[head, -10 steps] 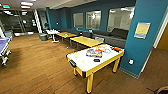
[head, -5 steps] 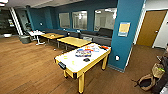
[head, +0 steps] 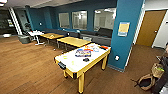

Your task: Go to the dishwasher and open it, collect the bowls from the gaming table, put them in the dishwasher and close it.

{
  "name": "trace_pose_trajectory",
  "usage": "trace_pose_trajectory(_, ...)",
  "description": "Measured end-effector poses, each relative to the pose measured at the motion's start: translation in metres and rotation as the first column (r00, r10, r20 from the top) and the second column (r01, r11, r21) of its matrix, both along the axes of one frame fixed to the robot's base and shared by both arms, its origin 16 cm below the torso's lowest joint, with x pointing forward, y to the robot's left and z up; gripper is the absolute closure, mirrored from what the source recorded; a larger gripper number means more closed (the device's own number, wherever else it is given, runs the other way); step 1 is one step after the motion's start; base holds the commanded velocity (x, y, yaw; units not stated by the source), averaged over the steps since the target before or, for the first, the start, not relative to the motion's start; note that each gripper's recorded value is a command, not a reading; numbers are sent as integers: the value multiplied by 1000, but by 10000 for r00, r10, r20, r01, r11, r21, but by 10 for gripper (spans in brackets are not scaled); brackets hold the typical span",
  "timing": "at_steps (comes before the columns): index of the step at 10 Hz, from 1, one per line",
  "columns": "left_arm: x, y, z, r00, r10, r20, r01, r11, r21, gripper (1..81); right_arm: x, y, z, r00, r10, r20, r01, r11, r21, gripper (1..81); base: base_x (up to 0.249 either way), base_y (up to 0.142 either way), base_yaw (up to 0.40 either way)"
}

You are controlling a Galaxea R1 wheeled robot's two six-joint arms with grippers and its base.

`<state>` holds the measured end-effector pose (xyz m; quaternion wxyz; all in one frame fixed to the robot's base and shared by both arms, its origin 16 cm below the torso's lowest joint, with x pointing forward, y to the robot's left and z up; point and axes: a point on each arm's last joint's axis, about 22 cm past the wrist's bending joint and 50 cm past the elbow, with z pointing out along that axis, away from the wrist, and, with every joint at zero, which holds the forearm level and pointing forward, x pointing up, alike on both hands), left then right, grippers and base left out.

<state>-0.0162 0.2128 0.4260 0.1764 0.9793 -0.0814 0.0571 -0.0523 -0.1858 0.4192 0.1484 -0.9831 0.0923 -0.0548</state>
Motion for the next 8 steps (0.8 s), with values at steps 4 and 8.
trace_pose_trajectory(4, 2, 0, 0, 10000, 12, 16, -12, 10000, 3, 10, 0, 0, 0, 10000, -3, -5, 3, 10000, 0, 10, 0, 72, 0)
trace_pose_trajectory(8, 1, -10, 1, 10000, 25, 3, -25, 9999, -156, 10, -2, -13, -1, 10000, 6, -37, -7, 9998, -182, 10, 0, 108, 0)
